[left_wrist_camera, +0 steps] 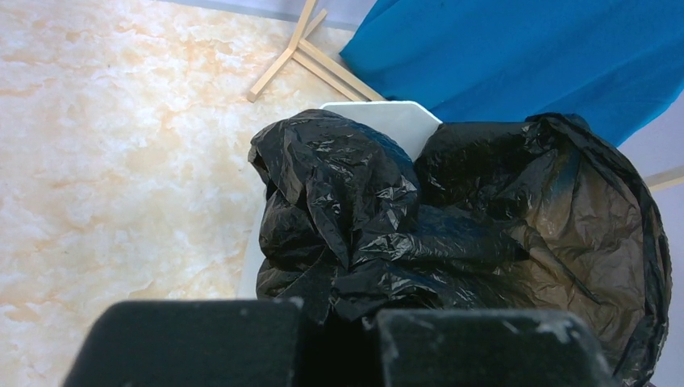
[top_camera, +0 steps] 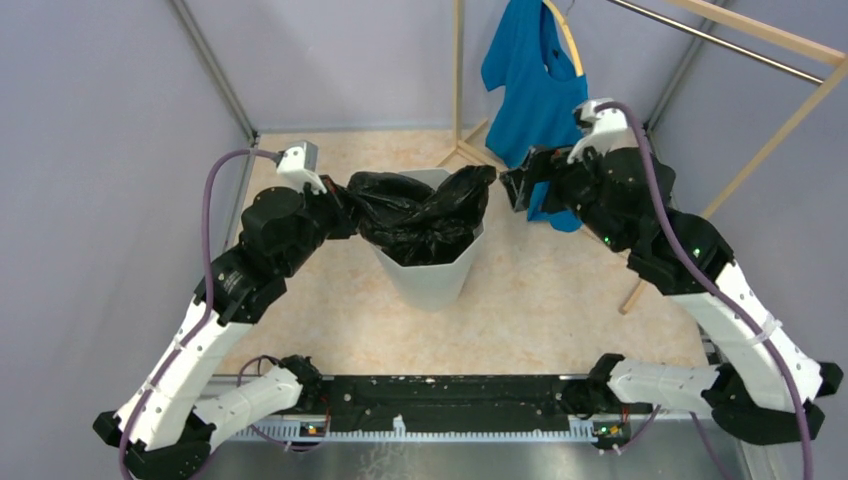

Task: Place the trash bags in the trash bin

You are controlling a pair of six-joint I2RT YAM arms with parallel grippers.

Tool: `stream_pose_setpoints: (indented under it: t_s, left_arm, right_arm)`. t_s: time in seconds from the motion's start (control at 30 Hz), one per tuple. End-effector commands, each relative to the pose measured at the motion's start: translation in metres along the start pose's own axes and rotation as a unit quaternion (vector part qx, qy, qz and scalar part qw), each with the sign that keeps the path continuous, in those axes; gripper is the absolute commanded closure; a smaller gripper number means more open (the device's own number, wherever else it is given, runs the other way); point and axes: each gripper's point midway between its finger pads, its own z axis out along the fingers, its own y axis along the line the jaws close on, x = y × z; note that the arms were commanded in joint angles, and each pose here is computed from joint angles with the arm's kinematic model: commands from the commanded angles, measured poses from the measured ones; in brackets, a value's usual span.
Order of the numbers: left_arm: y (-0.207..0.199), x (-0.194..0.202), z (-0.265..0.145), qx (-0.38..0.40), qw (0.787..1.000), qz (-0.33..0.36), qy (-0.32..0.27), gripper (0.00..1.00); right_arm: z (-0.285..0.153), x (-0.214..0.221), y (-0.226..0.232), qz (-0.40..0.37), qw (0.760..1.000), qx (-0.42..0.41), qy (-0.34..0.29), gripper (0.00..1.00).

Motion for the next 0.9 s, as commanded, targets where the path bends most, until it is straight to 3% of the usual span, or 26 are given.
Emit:
stream_pose_setpoints:
  t_s: [0.0,0.27,0.33,0.5,0.7,0.8,0.87]
  left_arm:
    - [-0.003,-0.002,-0.002,0.008,1.000,-0.005,-0.002,1.00]
    - [-0.008,0.011,0.003,0.027,0.999,0.007,0.025,1.00]
    - [-0.012,0.017,0.006,0.041,0.998,0.014,0.036,1.00]
    - [-0.013,0.039,0.011,0.056,0.995,0.032,0.075,1.00]
    - [-0.013,0.057,-0.007,0.094,0.990,0.047,0.092,1.00]
    - [-0.017,0.060,-0.022,0.120,0.987,0.058,0.095,0.89]
    - [-0.015,0.058,-0.032,0.121,0.985,0.069,0.097,0.70]
  right_arm:
    - [0.034,0.010,0.009,0.040,0.996,-0.083,0.013,0.05]
    - [0.081,0.039,0.062,-0.025,0.964,-0.256,0.063,0.06]
    - [0.089,0.051,0.072,-0.024,0.955,-0.285,0.085,0.16]
    - [0.107,0.067,0.070,0.022,0.959,-0.259,0.117,0.56]
    - [0.118,0.048,0.043,0.121,0.978,-0.146,0.089,0.69]
    - [0.120,0.038,0.043,0.153,0.973,-0.147,0.090,0.84]
    - [0.119,0.031,0.042,0.167,0.970,-0.151,0.090,0.90]
